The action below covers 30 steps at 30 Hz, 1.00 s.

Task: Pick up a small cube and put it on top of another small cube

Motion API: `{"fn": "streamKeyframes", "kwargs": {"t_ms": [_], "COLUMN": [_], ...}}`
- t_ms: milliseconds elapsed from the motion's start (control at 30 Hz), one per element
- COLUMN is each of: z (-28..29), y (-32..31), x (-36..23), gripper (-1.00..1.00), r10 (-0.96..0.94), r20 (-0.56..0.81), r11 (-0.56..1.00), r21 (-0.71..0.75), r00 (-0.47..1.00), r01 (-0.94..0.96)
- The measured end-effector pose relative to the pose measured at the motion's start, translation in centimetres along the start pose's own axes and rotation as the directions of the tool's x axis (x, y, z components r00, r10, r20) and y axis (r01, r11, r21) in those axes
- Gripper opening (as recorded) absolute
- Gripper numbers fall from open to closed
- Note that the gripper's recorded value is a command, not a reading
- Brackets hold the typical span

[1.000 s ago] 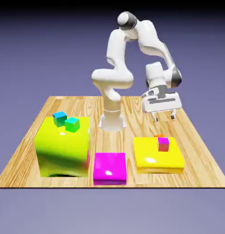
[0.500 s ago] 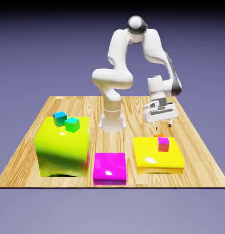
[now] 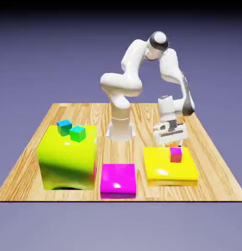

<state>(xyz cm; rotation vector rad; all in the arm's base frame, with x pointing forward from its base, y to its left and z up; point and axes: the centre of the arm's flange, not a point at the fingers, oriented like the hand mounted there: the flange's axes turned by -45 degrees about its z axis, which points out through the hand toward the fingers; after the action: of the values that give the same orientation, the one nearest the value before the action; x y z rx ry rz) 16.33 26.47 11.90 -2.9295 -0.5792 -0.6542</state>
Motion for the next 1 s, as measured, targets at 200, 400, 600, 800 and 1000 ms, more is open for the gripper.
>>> {"fn": "streamKeyframes", "kwargs": {"t_ms": [200,400,600,800,1000], "z": [-4.2,-6.8,-7.8,-9.2,-11.9], "y": [-0.4,0.0,0.3,7.6,17.0], "x": [0.7,0.8,8.7,18.6,24.0], "gripper": [-1.0,-1.0,-1.0,-1.0,-1.0], "r10": [0.002,0.0,0.183,0.38,0.502], "r20": [-0.008,0.001,-0.071,-0.146,-0.198], "r11": [1.0,1.0,0.981,0.924,0.864], "r21": [0.003,0.0,0.083,0.103,0.055], "r00": [1.0,1.0,0.981,0.914,0.842], "r01": [-0.002,0.0,-0.177,-0.368,-0.501]}}
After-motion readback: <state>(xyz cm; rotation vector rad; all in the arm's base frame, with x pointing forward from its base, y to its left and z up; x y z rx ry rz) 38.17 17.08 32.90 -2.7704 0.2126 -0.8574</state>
